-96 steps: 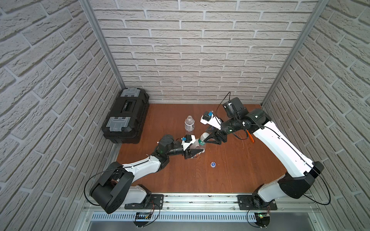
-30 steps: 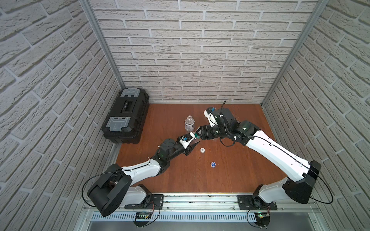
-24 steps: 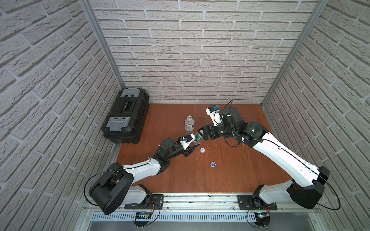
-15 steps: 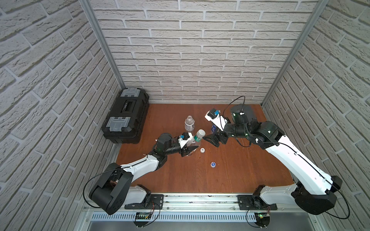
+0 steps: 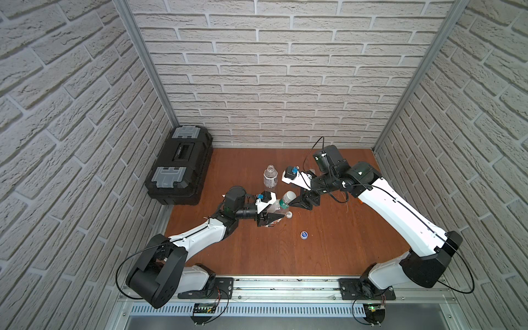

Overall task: Screw on the bottle caps
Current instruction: Screw the bottle cap onto the plastic bottle.

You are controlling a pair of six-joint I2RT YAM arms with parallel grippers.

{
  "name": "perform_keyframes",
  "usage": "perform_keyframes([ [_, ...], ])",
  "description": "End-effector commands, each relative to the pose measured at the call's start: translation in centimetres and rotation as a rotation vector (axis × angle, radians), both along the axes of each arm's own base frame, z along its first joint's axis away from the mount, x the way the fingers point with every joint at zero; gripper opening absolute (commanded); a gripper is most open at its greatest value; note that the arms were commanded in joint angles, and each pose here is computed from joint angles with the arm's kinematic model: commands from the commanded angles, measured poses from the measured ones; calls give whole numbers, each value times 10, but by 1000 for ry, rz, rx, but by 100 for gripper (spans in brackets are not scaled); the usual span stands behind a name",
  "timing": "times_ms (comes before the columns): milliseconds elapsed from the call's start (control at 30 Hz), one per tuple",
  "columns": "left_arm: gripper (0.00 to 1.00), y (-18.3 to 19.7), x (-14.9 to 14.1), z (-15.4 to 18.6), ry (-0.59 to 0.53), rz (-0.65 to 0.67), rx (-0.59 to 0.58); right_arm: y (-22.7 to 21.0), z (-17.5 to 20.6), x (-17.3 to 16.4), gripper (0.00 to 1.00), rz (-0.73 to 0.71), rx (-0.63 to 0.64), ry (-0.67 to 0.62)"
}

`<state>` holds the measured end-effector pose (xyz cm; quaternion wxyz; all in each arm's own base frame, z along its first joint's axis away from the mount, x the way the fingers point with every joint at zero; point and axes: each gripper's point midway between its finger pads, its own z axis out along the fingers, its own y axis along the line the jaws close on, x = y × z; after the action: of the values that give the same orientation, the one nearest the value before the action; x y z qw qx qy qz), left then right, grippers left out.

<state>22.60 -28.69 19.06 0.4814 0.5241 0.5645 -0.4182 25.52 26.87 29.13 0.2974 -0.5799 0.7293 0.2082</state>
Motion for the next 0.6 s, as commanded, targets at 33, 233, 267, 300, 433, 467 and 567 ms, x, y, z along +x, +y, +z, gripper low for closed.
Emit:
perform_keyframes([
  [33,50,-1,-5,20,-58,-47,-36,5,10,-5,77,70,56,-18],
  [233,50,-2,-4,21,-57,-49,-42,7,11,-7,69,89,70,16],
  [267,50,-2,-5,22,-58,-51,-44,7,10,-8,69,91,65,23],
  [300,50,-2,-5,22,-58,-52,-44,7,7,-8,68,93,56,31],
  [433,50,-3,-6,24,-62,-55,-48,6,1,-6,66,90,43,47],
  [467,50,-3,-7,24,-63,-55,-48,6,0,-6,65,89,42,51],
  [567,50,-3,-7,25,-66,-53,-49,5,1,-7,59,92,49,61],
])
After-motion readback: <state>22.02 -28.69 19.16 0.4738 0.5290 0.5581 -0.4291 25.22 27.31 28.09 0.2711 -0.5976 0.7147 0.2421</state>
